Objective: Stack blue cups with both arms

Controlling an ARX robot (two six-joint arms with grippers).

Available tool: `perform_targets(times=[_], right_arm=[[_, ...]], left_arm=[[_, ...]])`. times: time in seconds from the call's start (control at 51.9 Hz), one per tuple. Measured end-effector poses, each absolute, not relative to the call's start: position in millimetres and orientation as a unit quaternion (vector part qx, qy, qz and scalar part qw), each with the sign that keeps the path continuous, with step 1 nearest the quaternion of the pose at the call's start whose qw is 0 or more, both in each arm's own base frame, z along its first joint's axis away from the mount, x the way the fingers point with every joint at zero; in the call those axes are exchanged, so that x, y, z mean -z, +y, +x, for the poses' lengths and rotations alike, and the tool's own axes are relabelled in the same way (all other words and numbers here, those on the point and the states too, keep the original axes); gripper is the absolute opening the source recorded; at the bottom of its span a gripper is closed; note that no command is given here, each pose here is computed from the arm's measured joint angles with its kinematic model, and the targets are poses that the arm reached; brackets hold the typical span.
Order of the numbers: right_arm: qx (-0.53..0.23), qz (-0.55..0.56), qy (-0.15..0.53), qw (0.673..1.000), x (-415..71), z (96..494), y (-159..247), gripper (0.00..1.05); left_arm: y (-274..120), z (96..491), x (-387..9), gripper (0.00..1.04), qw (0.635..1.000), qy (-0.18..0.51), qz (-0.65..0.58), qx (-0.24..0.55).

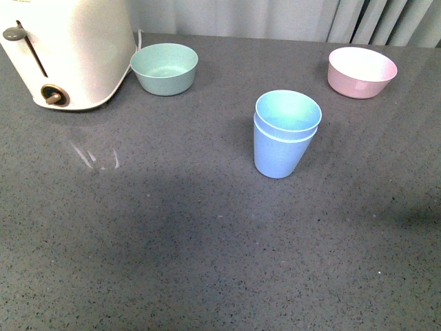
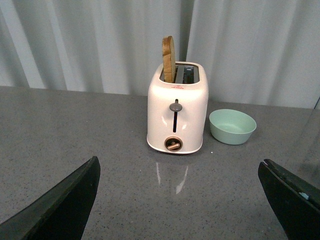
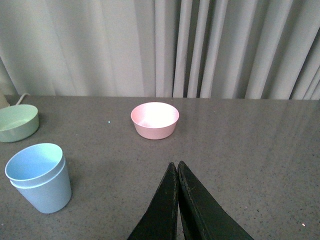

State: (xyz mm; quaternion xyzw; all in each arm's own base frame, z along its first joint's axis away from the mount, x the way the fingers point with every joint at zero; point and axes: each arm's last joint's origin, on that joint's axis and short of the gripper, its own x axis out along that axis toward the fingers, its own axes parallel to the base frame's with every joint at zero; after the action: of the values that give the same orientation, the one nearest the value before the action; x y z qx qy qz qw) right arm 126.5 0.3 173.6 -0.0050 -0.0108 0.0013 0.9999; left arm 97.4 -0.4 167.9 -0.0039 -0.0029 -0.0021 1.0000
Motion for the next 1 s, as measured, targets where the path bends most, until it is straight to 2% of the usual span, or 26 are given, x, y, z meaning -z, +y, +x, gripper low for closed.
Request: perform_targets(times=[0.752, 0.81, 1.003], right_arm=[[-0.001, -0.005, -0.012, 1.0, -174, 107, 0, 0.02], [-0.001, -0.005, 0.005, 1.0, -170, 101, 0, 0.02], [-0.001, -0.005, -0.009, 1.0, -171, 97, 0, 0.02]], left_arm=[[0, 97, -168, 0.96, 1.0, -0.003, -0.004, 0.002], [0, 97, -168, 0.96, 1.0, -0.003, -0.004, 0.002], [0, 97, -168, 0.96, 1.0, -0.003, -0.004, 0.002]])
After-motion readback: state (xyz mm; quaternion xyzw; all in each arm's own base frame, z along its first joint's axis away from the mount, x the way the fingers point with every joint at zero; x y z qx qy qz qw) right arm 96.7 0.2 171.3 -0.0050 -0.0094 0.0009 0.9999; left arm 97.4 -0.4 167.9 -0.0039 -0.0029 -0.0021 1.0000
